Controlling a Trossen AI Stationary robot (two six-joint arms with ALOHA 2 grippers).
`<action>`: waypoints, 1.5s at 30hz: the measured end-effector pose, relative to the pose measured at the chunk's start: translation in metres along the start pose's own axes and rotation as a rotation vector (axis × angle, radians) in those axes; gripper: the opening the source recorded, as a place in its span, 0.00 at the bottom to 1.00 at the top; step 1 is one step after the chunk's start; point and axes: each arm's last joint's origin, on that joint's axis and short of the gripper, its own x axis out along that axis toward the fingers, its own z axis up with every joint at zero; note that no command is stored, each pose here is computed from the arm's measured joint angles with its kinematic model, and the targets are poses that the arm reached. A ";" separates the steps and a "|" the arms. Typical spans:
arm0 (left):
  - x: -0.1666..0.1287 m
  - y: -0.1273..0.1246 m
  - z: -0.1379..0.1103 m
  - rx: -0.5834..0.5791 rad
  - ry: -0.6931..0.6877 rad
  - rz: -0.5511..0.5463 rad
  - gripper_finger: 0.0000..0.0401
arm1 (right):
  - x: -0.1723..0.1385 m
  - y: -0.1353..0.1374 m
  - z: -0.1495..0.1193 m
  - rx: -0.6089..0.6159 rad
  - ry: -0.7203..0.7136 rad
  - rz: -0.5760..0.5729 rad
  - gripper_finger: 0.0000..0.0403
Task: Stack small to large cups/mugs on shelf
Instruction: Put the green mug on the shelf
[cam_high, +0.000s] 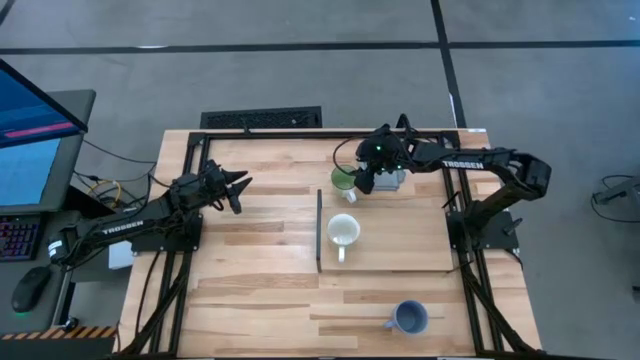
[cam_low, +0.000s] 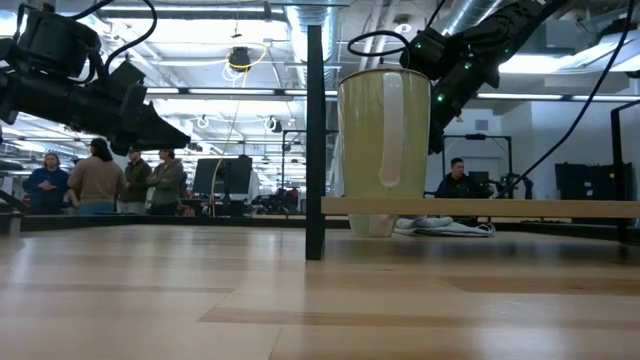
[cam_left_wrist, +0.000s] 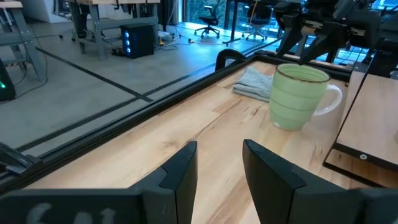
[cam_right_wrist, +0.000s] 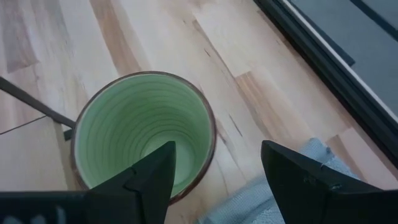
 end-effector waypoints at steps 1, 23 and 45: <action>0.000 0.000 0.000 0.000 0.000 0.000 0.30 | 0.000 0.000 0.000 0.000 0.001 -0.004 0.65; 0.000 0.000 -0.001 0.001 0.006 -0.005 0.30 | 0.000 0.002 0.000 0.048 -0.002 -0.002 0.65; 0.000 0.000 -0.001 -0.002 0.007 -0.007 0.30 | 0.012 0.004 -0.005 0.060 0.039 -0.043 0.65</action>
